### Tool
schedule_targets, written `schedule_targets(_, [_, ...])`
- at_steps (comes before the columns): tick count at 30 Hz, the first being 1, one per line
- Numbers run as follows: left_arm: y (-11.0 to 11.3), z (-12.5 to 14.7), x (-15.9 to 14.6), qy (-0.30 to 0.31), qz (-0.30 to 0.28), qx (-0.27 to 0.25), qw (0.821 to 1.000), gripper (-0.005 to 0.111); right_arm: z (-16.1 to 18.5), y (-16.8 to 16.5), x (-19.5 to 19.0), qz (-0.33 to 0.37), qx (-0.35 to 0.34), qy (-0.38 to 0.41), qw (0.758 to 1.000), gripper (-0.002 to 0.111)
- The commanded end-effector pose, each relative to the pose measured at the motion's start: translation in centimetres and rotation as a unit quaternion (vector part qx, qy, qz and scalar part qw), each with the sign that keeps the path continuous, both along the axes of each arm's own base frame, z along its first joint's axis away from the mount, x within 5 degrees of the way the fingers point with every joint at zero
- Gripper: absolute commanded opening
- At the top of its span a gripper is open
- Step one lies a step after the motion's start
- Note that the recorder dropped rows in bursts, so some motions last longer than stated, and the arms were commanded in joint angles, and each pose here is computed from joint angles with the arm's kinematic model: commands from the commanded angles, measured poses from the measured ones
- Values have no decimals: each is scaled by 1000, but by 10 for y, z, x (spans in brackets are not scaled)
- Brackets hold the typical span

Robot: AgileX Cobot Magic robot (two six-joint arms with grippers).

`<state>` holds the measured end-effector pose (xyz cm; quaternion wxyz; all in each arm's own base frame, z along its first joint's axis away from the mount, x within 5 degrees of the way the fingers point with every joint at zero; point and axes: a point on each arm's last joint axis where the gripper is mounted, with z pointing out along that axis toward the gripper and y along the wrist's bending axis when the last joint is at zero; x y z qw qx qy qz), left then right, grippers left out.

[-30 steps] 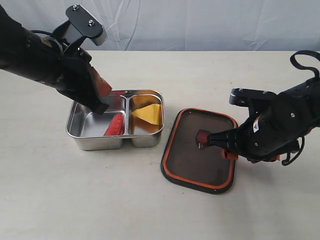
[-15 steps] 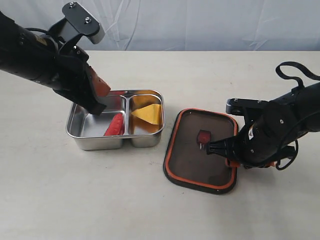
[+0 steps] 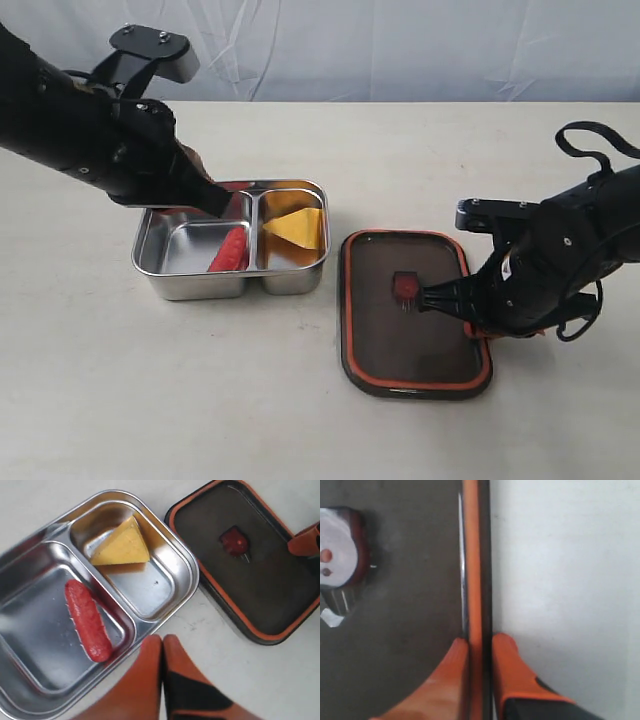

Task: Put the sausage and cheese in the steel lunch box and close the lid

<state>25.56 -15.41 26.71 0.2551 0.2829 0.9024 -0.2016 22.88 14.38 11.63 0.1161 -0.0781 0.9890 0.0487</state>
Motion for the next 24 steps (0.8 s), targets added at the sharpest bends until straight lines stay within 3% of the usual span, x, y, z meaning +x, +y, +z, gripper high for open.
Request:
schedule_targets(1, [-3,4,-3,35,34,-47,998,6,23,-3,-3,14,4,-30,999,-1])
schedule_targets(8, [0,10,2,81,87,-133,984,49,64,-10,-10,19,26,-86,996,-1])
schedule_targets(10, [4,12,5,89,102,-148,980,56,77,-12,-13,19,39,-107,993,-1])
schedule_targets(14, [9,15,10,107,124,-195,967,57,100,-16,-19,18,62,-144,987,-1])
schedule_targets(19, [-1,22,11,113,92,-265,953,57,117,-18,-25,12,93,-173,980,-1])
schedule_targets(24, [-3,23,13,100,77,-279,952,57,127,-14,-30,22,133,-186,973,-1])
